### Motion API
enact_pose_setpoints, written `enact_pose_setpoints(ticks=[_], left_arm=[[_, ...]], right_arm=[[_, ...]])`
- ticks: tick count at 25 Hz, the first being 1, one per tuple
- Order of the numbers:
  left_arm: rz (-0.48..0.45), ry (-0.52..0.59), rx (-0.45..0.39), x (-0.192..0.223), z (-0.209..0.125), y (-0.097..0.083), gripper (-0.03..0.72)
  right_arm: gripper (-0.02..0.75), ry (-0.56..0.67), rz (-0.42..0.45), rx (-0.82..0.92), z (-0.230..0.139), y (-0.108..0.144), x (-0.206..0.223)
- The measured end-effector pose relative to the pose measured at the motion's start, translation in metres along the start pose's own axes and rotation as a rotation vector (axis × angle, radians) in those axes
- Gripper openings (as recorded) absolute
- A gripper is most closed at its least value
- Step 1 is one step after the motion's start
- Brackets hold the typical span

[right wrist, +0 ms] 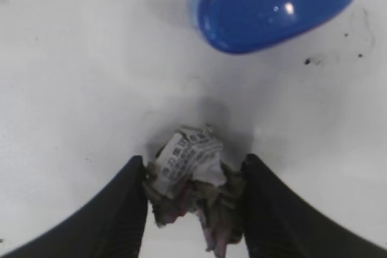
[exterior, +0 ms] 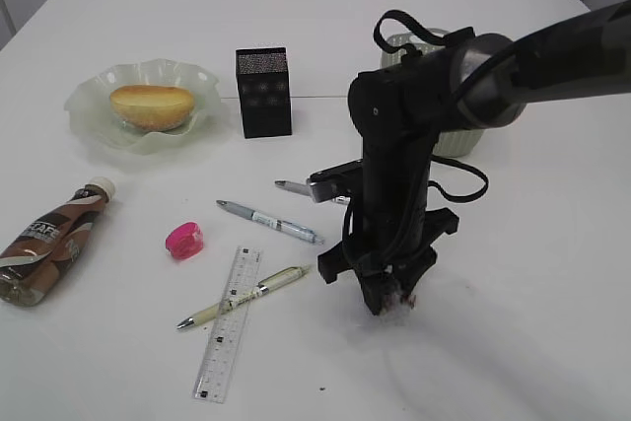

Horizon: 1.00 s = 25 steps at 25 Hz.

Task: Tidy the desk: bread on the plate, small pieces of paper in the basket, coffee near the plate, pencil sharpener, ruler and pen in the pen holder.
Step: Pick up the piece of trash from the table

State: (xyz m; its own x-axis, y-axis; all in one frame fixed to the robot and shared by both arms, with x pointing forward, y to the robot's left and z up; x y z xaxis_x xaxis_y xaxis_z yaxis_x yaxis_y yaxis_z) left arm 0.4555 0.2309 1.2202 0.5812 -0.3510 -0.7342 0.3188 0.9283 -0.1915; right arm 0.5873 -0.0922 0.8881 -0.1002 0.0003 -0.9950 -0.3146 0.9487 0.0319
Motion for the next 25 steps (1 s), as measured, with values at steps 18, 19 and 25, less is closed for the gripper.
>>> enact_pose_setpoints(ticks=[18, 19, 25], left_arm=[[0.002, 0.000, 0.001, 0.000, 0.000, 0.000, 0.505], [0.002, 0.000, 0.001, 0.000, 0.000, 0.000, 0.505], [0.004, 0.000, 0.001, 0.000, 0.000, 0.000, 0.505]], right_arm=[[0.083, -0.071, 0.019, -0.010, 0.005, 0.004, -0.060], [0.082, -0.098, 0.024, -0.011, 0.006, 0.005, -0.070], [0.081, -0.289, 0.044, -0.010, 0.015, 0.009, -0.133]])
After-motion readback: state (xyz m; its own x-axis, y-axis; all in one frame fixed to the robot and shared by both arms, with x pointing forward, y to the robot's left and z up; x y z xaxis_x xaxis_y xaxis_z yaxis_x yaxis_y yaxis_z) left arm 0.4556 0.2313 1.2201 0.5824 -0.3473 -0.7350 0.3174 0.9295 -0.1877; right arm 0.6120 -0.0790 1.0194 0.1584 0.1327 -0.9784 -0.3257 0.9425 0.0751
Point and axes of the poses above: a point on each arm's last joint axis where the gripper is mounted, x pointing out along that axis toward the gripper, y along the wrist's bending axis when the last joint is at zero, z = x × y, the point moved 1 cm from there along x, pointing out along that axis toward the gripper, and after that the axes turned 6 degrees about x, right-handed, at the moved point
